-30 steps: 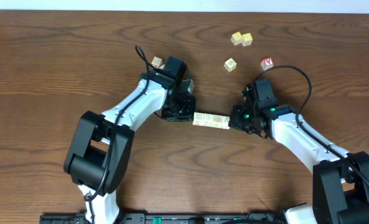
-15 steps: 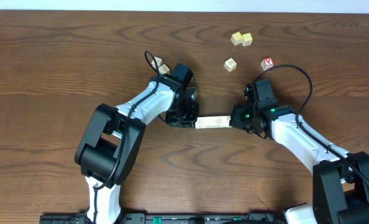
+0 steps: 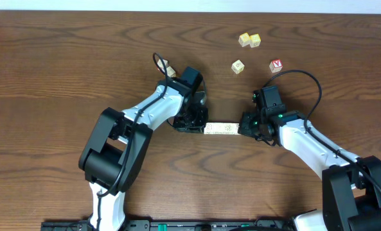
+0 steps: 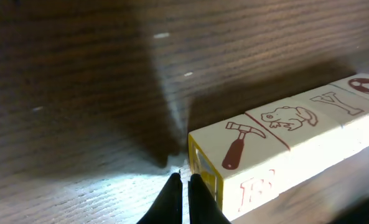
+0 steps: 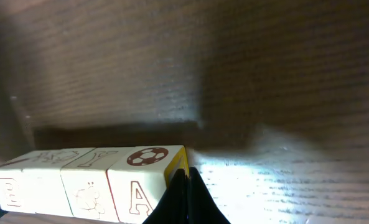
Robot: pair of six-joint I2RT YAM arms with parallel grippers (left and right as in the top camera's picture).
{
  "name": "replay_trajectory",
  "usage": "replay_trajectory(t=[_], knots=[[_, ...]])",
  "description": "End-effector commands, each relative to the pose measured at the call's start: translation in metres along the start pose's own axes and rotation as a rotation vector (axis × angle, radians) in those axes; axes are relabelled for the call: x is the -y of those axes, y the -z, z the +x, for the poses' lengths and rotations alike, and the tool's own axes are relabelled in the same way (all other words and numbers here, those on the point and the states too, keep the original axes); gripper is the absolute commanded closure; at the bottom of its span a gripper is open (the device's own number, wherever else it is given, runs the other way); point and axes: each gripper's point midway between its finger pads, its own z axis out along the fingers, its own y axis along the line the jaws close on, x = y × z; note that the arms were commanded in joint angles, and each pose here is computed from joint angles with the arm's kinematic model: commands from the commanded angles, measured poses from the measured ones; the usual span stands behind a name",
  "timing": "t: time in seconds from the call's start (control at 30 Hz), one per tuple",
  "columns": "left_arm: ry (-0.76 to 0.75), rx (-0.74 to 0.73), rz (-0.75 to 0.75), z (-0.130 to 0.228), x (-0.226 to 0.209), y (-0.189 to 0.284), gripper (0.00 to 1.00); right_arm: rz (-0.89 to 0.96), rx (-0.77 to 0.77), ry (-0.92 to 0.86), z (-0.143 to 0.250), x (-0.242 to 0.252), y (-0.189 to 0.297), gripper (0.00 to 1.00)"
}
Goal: Lift 4 blocks
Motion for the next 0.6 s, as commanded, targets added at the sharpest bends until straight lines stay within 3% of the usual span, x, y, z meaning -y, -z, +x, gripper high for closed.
replay_trajectory(t=[0.0,0.37,0.57], knots=[[-0.013,0.012,-0.078,0.0,-0.008,-0.003,0.93,0.031,-0.005,0.058,0.007,-0.002,-0.001,0.99],[0.008,0.056,-0.219,-0.005,-0.031,0.004,0.93,0.225,0.025,0.058,-0.005,0.03,0.014,0.99],[0.033,0.128,-0.4,-0.006,-0.051,0.043,0.93,0.308,-0.004,0.015,-0.019,0.043,0.041,0.99]])
